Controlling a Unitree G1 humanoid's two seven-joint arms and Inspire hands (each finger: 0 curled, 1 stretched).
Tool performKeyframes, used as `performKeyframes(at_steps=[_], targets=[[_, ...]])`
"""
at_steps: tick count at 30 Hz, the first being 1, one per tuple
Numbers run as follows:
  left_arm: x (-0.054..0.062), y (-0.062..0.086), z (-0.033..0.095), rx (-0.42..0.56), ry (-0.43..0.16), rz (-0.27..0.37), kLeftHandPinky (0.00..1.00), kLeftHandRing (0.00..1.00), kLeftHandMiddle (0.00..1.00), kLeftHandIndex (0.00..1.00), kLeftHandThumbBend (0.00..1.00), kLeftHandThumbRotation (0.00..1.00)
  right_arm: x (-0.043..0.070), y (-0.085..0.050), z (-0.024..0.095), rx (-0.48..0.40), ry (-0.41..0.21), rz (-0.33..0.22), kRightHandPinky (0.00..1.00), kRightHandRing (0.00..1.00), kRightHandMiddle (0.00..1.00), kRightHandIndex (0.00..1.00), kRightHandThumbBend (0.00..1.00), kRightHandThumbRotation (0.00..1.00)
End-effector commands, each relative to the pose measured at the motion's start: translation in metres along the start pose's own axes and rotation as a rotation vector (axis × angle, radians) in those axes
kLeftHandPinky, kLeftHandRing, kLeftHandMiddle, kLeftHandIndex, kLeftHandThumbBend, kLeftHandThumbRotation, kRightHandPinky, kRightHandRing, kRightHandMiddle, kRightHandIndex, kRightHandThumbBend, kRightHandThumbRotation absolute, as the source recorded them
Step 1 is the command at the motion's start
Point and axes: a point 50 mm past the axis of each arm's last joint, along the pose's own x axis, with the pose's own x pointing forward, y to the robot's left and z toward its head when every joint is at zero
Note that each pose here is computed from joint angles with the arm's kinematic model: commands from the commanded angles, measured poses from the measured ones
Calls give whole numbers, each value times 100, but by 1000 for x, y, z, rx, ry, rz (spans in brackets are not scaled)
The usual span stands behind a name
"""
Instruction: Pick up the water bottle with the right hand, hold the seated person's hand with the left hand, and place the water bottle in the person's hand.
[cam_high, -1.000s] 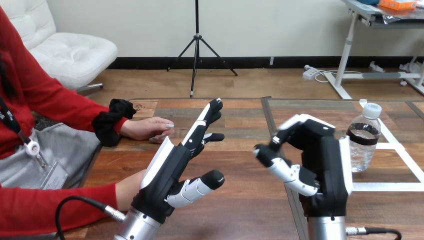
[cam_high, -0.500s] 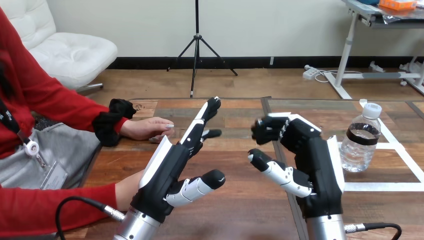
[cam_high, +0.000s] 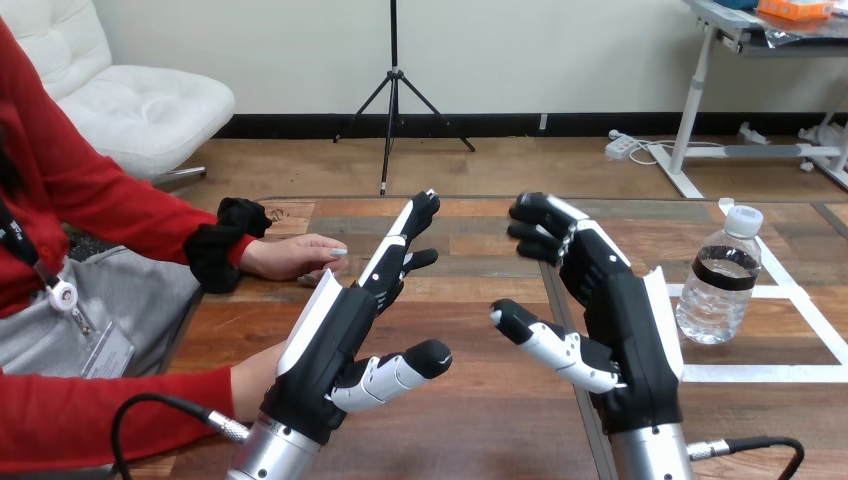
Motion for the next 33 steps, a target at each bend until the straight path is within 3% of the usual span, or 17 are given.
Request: performKeyframes(at_steps=[1, 15, 33], targets=[[18, 7, 10, 23, -90, 14, 87, 98, 100, 100, 100, 89, 15, -2, 13, -20, -61, 15, 88, 88, 88, 90, 100, 51], [20, 6, 10, 13, -92, 9, 86, 96, 100, 99, 100, 87, 13, -7, 15, -102, -27, -42, 91, 91, 91, 93, 100, 53], [21, 3, 9, 8, -101, 12, 85, 95, 100, 99, 100, 88, 17, -23, 21, -172, -118, -174, 87, 92, 92, 93, 100, 55]])
